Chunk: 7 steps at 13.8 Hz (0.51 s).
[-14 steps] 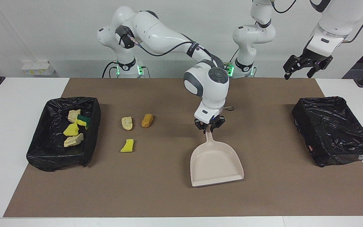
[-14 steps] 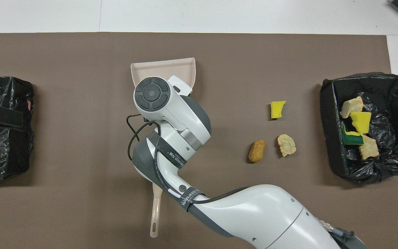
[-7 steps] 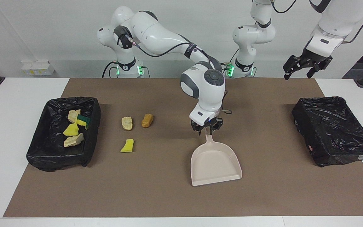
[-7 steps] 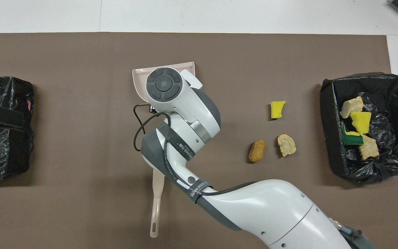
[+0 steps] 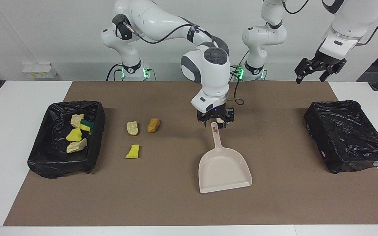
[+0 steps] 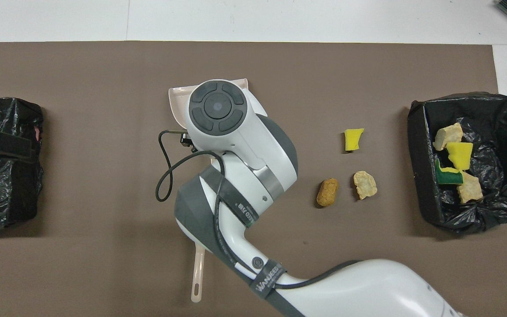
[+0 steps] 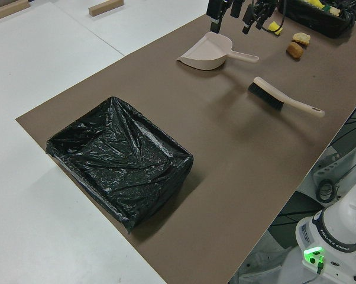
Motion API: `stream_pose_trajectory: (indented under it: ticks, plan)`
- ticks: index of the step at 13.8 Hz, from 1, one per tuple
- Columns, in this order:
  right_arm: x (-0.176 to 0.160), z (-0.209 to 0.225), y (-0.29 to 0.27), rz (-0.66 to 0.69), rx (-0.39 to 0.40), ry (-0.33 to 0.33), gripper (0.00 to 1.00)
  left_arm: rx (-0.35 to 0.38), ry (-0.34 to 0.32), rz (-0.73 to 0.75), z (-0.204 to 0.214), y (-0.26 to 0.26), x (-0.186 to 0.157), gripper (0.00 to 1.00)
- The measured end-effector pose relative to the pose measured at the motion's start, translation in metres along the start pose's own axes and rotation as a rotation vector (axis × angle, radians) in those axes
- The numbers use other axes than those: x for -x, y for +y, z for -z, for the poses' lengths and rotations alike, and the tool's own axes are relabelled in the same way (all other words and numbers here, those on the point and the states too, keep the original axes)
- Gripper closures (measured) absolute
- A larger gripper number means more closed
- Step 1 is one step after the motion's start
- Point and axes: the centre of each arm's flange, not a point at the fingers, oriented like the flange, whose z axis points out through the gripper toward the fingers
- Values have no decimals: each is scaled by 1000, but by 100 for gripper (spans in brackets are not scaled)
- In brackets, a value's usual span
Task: Sweep and dump trash in bin
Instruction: 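Lower the dustpan onto the table and release it with the right gripper, then grasp the brush handle with the right gripper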
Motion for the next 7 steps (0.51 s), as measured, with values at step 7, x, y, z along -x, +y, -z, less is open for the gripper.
stream_pose_trajectory:
  ticks: [7]
  plan:
    - [165,-46,-18,21,6,-96,0,4,16,-15,-10,9,-12,0]
